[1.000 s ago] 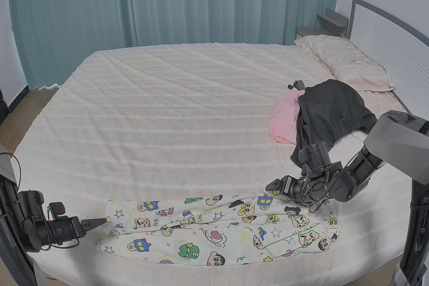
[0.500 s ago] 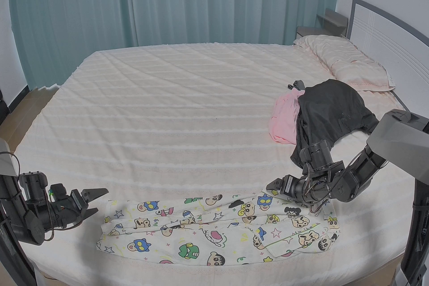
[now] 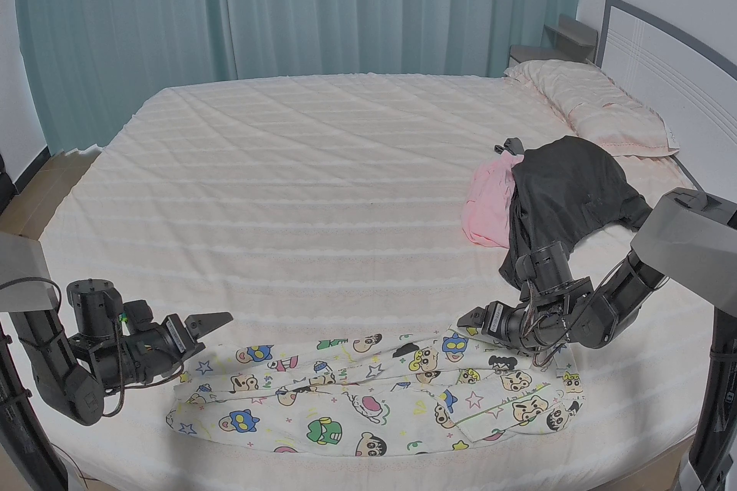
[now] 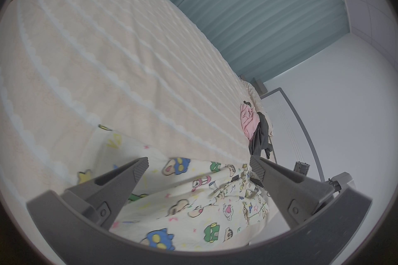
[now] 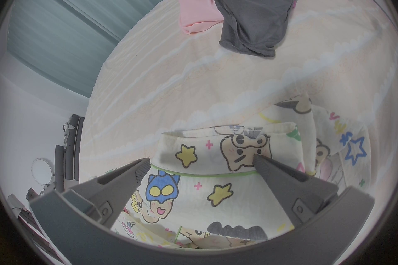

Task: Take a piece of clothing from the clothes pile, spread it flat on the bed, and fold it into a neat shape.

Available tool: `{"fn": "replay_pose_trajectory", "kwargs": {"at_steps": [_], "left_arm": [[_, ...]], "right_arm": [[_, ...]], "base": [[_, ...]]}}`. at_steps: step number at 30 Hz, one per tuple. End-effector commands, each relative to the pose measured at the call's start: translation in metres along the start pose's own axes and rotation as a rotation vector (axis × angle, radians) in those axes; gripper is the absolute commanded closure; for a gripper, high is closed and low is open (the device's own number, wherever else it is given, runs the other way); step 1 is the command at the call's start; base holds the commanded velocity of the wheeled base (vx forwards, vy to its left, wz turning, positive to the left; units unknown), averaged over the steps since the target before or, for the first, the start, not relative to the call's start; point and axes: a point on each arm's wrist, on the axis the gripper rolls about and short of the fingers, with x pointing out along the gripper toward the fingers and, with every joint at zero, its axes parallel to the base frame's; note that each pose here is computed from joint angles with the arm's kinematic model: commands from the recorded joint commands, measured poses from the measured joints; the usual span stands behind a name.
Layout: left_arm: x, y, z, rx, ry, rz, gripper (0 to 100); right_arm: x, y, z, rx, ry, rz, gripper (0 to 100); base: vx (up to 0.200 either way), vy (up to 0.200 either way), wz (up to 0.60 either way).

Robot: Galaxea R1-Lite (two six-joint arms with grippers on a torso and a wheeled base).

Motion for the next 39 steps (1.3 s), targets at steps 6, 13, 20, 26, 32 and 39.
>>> {"fn": "replay_pose_trajectory", "kwargs": {"at_steps": [6,13,20,26,32,39], "left_arm": [[0.05,-0.05,-0.04,-0.007,0.046,-0.023,0],[0.058,-0.034,-0.069,-0.006,0.128,0.088,0],[0.042,-0.02,-0.082,-0.024,0.177,0.179,0],[0.027,-0.017,-0.09,-0.021,0.216,0.208,0],[0.006,-0.013,-0.094,-0.035,0.232,0.248,0],[-0.019,-0.038,-0.067,-0.048,0.07,0.126,0]], "right_arm": [[-0.001,-0.002,-0.002,0.002,0.006,-0.004,0],[-0.001,-0.001,-0.002,0.002,0.006,-0.002,0],[-0.001,-0.001,-0.002,0.002,0.007,-0.001,0],[-0.001,-0.001,-0.002,0.002,0.007,-0.001,0],[-0.001,-0.002,-0.002,0.002,0.009,-0.003,0],[-0.001,-0.001,-0.002,0.002,0.006,-0.002,0]], "base": [[0.0,0.0,0.0],[0.0,0.0,0.0],[0.0,0.0,0.0],[0.0,0.0,0.0],[0.0,0.0,0.0],[0.0,0.0,0.0]]}}
